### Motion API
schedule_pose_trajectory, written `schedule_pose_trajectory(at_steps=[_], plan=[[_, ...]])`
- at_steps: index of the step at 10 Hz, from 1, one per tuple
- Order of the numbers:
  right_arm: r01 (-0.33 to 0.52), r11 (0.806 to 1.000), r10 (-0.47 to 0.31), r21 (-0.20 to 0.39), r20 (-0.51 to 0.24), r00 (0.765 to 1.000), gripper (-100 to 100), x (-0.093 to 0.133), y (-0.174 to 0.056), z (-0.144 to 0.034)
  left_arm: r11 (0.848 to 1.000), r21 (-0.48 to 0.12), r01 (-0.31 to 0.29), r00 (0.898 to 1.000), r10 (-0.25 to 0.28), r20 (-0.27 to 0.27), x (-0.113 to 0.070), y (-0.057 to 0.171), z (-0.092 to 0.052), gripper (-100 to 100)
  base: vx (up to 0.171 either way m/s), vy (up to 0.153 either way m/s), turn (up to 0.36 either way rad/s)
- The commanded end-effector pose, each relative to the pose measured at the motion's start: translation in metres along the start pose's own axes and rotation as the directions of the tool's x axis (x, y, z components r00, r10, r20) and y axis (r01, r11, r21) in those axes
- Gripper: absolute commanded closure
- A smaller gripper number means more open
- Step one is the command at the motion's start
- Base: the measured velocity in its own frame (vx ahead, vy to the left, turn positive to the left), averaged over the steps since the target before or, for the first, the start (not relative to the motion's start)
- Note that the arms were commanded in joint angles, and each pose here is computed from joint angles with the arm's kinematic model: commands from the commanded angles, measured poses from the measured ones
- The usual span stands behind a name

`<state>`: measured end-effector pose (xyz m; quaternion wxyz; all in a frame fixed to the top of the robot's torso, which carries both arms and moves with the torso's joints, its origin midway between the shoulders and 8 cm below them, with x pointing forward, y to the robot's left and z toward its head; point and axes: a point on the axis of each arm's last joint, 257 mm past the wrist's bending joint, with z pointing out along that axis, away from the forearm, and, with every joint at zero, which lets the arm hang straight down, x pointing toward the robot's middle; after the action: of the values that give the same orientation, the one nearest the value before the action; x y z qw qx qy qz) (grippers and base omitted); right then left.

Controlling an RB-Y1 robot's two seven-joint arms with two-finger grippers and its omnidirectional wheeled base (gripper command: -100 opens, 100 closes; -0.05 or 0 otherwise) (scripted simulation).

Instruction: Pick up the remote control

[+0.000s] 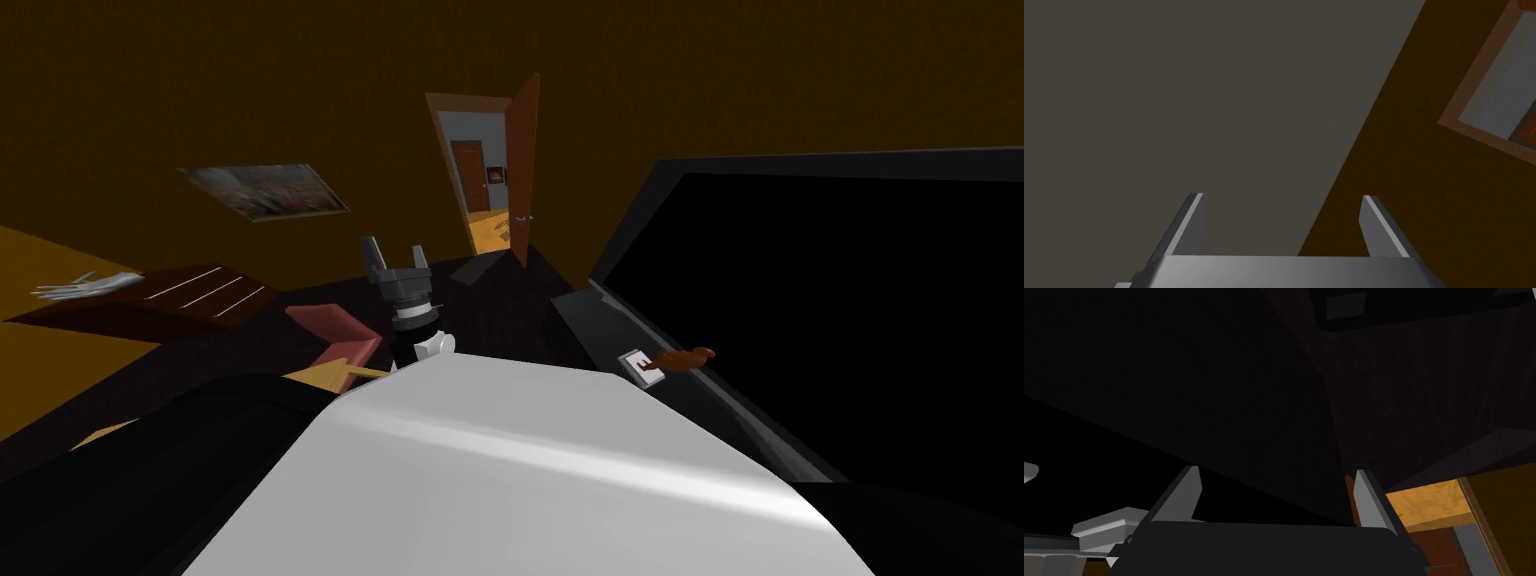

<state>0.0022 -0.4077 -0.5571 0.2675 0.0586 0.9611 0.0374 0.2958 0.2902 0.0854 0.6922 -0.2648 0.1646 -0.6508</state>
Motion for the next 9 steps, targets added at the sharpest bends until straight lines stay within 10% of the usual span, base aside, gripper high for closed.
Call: schedule_pose_trajectory(at_steps=[1,9], plan=[[0.033,0.999,-0.032,0.010,-0.063,0.998,-100,0.027,-0.010,-0.009,1.000,0.000,0.000,1.000,0.000,0.000,0.000,0.000,0.000,0,0.032,-0.065,0.269],[0.120,0.992,-0.098,0.049,-0.314,0.944,-100,0.130,-0.053,-0.060,1.000,0.000,0.000,1.000,0.000,0.000,0.000,0.000,0.000,0,0.010,-0.063,0.189]])
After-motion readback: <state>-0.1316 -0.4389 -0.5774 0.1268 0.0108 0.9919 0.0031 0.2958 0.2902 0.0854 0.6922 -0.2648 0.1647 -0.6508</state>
